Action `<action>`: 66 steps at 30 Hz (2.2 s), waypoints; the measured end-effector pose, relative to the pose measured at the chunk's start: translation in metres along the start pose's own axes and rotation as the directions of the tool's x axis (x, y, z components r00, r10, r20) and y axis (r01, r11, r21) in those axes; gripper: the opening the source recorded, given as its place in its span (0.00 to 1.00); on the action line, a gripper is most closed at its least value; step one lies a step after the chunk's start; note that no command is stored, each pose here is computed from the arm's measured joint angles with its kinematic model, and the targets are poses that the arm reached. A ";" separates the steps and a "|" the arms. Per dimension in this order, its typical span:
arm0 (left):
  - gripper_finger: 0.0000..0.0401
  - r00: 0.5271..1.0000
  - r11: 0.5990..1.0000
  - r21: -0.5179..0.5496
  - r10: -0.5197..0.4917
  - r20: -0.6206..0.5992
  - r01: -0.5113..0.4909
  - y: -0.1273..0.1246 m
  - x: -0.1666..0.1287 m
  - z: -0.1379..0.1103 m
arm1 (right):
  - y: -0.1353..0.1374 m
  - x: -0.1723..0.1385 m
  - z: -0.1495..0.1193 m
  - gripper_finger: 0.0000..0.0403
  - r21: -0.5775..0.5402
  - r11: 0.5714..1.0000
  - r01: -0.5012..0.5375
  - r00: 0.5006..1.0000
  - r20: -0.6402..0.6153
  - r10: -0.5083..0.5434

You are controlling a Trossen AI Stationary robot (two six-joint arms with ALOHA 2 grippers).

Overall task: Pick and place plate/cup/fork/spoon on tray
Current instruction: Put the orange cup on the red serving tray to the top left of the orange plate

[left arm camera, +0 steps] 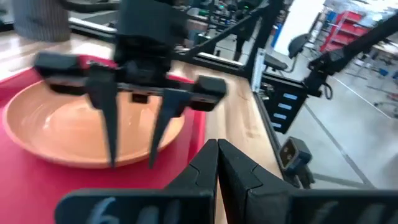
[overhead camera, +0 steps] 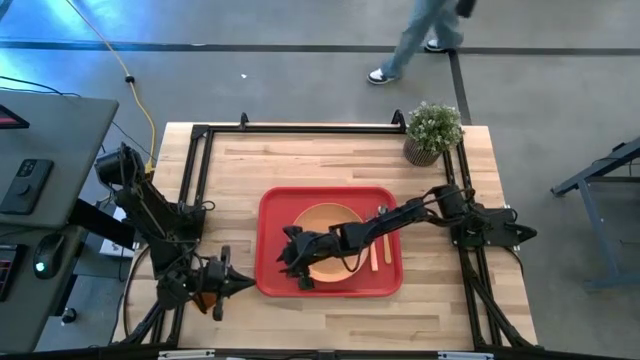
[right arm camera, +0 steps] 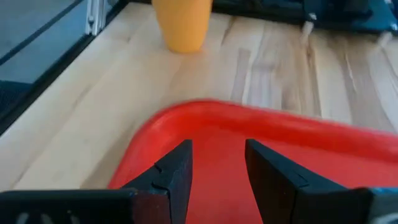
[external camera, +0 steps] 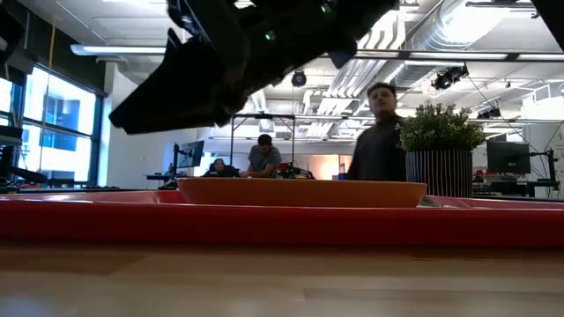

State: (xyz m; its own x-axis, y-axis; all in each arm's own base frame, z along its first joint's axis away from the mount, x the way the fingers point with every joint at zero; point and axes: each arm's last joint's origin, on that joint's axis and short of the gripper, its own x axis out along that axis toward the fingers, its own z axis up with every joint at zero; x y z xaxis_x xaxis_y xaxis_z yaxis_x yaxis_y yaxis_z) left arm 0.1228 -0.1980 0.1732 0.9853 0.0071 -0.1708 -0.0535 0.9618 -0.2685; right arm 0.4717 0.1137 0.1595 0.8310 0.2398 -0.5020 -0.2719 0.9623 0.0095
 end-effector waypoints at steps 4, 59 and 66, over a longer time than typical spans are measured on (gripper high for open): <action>0.00 1.000 1.000 0.029 -0.013 -0.006 0.013 -0.002 0.000 0.001 | -0.001 -0.004 -0.005 0.34 0.042 0.999 -0.010 0.997 0.075 0.007; 0.15 0.995 0.992 0.102 -0.073 -0.070 0.080 0.001 0.001 0.007 | -0.004 -0.005 -0.003 0.34 0.068 0.994 0.088 0.988 0.118 -0.096; 0.23 0.988 0.987 0.110 -0.103 -0.119 0.116 0.005 -0.003 0.011 | -0.004 -0.004 -0.004 0.34 0.065 0.994 0.090 0.989 0.110 -0.096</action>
State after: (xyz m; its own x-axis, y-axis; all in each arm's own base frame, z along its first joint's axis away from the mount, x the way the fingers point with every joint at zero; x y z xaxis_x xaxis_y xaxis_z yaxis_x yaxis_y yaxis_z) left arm 0.1213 -0.1898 0.1825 0.9591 -0.1246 -0.2542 0.0796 0.9804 -0.1805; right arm 0.4673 0.1085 0.1586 0.9014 0.1587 -0.4028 -0.1644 0.9862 0.0207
